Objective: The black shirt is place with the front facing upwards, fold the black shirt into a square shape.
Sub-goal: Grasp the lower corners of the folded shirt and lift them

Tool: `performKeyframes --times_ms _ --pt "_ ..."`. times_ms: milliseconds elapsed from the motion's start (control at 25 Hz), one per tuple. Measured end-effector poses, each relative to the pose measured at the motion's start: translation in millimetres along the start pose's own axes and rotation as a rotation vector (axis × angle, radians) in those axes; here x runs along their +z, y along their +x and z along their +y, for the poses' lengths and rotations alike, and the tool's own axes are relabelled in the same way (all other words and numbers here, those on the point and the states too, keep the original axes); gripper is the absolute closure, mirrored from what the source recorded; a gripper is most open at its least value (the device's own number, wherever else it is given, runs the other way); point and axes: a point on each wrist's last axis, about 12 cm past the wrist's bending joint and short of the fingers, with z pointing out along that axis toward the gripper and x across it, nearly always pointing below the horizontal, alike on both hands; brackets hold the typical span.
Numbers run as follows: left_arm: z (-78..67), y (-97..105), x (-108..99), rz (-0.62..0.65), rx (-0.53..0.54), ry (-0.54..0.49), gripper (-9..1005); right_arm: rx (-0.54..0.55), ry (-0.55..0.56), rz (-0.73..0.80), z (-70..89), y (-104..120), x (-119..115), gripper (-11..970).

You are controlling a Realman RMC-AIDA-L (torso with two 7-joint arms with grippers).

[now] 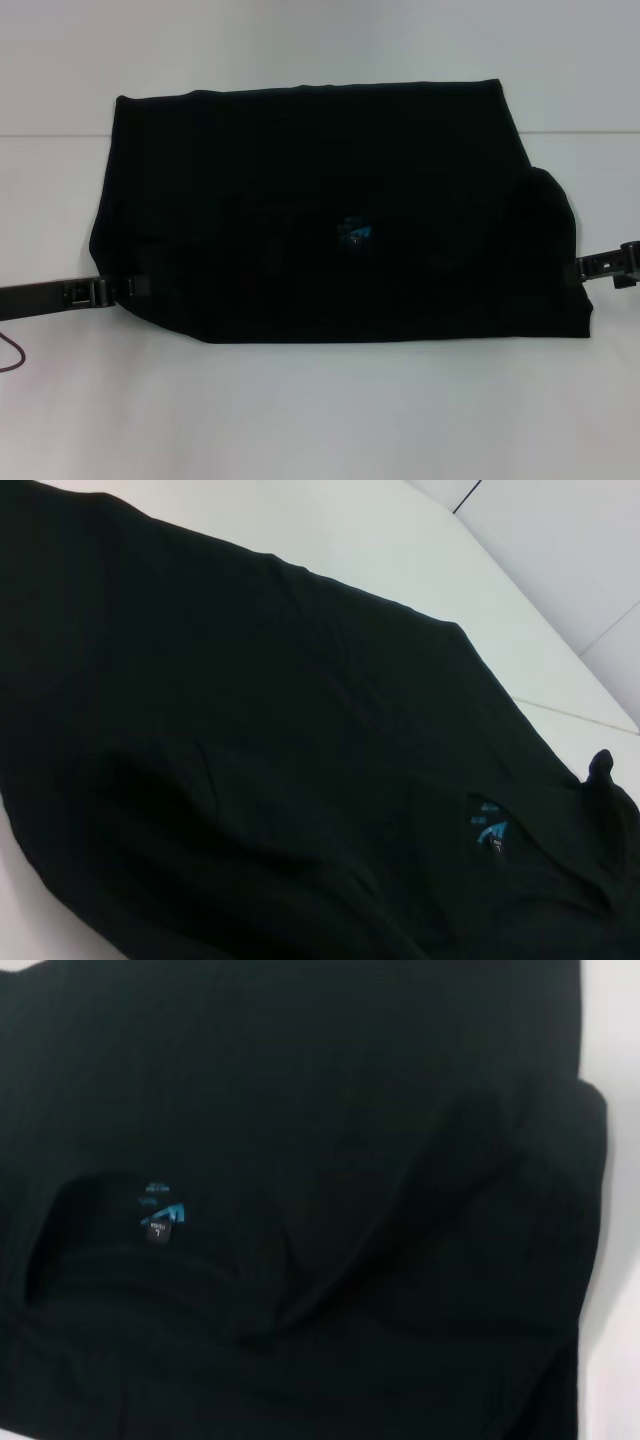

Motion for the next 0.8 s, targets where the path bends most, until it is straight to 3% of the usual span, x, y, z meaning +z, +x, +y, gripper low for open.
performKeyframes --times_ms 800 --pt "-0.5 -1.2 0.6 0.000 0.003 0.001 993 -0.031 0.014 0.032 7.9 -3.7 23.0 94"
